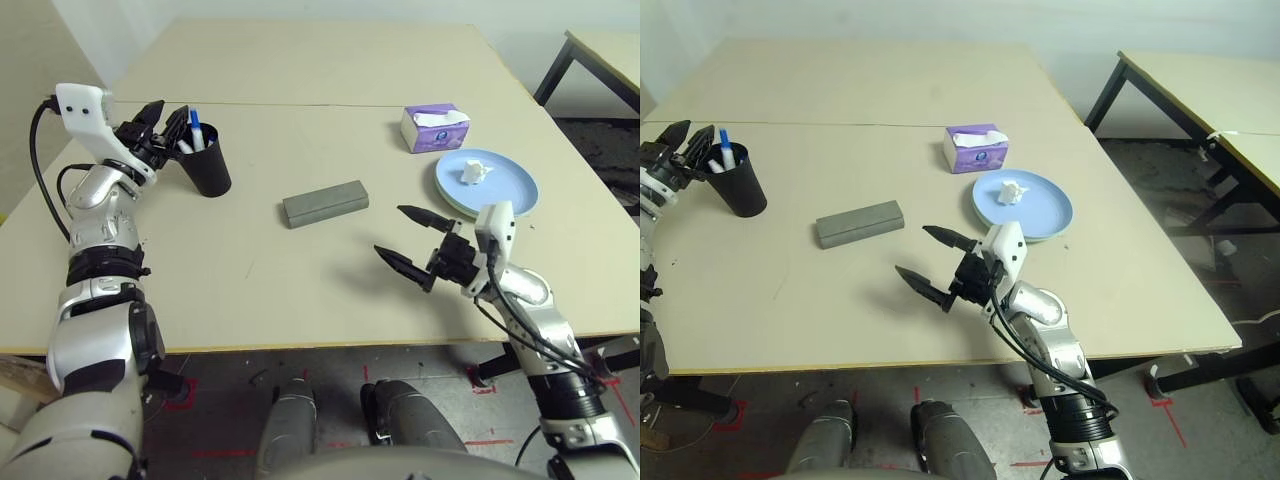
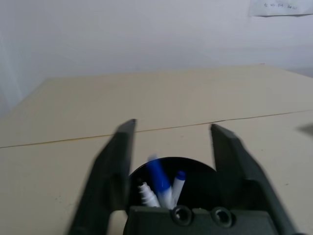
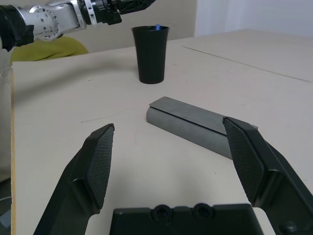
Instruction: Organize and tidy the items on the table.
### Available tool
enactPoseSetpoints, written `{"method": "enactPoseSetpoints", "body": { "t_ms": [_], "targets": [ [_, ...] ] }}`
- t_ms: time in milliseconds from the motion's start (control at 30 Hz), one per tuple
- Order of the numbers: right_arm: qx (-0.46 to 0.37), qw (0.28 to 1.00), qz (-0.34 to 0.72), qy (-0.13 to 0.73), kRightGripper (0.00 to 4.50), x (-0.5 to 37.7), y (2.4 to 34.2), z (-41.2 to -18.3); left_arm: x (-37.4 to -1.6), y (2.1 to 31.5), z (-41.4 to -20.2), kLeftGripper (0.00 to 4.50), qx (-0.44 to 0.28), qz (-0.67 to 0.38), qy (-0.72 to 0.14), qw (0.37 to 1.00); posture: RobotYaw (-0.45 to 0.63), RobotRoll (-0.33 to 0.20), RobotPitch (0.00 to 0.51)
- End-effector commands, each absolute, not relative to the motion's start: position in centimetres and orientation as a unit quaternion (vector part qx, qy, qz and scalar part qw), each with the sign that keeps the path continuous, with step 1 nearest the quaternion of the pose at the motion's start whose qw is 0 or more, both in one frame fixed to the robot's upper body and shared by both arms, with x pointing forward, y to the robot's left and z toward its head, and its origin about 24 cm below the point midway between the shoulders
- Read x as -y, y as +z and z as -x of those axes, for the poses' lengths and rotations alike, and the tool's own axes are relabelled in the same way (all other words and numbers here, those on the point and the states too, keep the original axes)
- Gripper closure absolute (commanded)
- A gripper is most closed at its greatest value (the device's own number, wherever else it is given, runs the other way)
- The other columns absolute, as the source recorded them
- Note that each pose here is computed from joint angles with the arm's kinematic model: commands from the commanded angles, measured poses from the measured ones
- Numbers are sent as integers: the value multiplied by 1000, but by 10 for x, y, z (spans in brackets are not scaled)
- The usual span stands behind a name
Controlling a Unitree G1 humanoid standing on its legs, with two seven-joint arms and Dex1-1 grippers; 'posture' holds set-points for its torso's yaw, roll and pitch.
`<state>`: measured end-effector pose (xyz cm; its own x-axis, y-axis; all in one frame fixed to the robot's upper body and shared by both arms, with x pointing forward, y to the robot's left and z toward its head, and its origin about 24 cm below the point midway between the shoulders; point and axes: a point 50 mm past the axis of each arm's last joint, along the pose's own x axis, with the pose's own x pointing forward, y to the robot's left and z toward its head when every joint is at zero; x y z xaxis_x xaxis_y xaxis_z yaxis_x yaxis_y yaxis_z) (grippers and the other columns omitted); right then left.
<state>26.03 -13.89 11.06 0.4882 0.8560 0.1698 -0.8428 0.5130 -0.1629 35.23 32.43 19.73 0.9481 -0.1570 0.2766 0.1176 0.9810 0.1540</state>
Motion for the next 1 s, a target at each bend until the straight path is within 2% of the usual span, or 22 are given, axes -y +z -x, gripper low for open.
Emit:
{"method": "enactPoseSetpoints", "body": {
  "t_ms": [33,200,333,433,567,733,867,1000],
  "targets": [
    [122,860,29,495,0,138,115,-261,-330,195,-350,31,139,-71,-63,986,-65,0,129],
    [120,867,22,484,0,139,112,-263,-331,198,-347,31,146,-68,-70,984,-60,0,134],
    [139,887,24,439,0,155,119,-270,-343,204,-334,31,166,-54,-74,982,-61,0,137],
    [153,905,40,394,0,173,124,-274,-360,200,-314,31,165,-55,-60,983,-60,0,140],
    [170,933,62,312,0,210,131,-274,-385,185,-276,31,152,-53,-25,987,-56,0,146],
    [158,967,87,178,0,267,132,-265,-401,160,-231,31,131,-41,28,990,-55,0,154],
    [131,984,95,72,0,303,117,-259,-399,139,-216,31,103,-32,47,993,-41,0,151],
    [105,990,91,5,0,318,104,-256,-394,125,-212,31,79,-29,49,995,-27,0,151]
  ]
}}
